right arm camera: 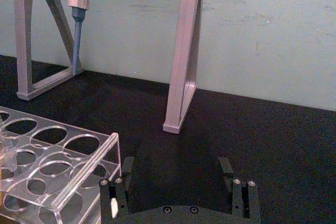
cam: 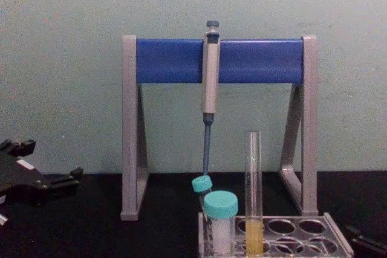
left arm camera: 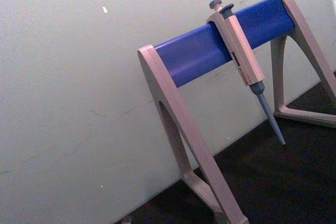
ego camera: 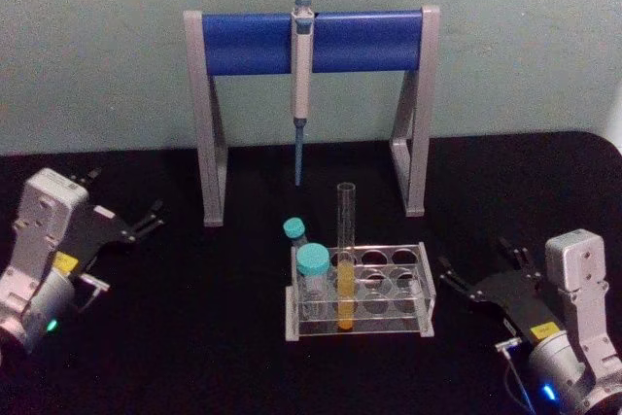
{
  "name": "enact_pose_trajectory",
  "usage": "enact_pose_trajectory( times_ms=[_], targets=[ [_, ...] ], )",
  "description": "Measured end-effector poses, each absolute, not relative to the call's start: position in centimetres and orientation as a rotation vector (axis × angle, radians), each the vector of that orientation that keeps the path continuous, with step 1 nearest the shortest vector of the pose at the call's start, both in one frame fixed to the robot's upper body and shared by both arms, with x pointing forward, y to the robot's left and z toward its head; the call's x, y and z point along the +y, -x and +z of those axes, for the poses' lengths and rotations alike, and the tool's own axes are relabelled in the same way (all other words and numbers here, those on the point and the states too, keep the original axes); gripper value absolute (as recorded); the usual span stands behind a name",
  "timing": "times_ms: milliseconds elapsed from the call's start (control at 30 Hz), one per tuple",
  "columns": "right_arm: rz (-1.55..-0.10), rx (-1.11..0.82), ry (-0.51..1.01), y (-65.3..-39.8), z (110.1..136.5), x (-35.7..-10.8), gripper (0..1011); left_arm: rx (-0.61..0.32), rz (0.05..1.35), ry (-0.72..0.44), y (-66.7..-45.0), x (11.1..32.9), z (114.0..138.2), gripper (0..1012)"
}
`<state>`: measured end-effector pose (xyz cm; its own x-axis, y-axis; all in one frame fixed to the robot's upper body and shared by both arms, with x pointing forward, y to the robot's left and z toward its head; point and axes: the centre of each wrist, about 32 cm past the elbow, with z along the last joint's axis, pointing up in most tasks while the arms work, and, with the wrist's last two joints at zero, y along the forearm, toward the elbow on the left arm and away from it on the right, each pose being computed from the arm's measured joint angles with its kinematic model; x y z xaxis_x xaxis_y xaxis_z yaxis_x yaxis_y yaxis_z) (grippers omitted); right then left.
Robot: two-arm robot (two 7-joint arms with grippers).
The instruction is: Pick up the test tube from the test tube rack, shake it, then place it back into the test tube rack.
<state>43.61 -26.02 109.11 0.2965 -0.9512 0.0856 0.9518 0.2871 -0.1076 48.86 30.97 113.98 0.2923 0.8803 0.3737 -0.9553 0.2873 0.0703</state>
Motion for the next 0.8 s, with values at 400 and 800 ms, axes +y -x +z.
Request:
enact_pose_trajectory(
  times_ms=[400, 800],
  targets=[
    [-1.270, -0.009, 0.145, -43.63, 109.20, -26.01, 1000, -0.285, 1.248, -0.304, -48.86, 30.97, 113.98, 1001],
    [-1.269, -0.010, 0.142, -43.63, 109.23, -26.01, 1000, -0.285, 1.248, -0.304, -48.86, 30.97, 113.98, 1001]
  ],
)
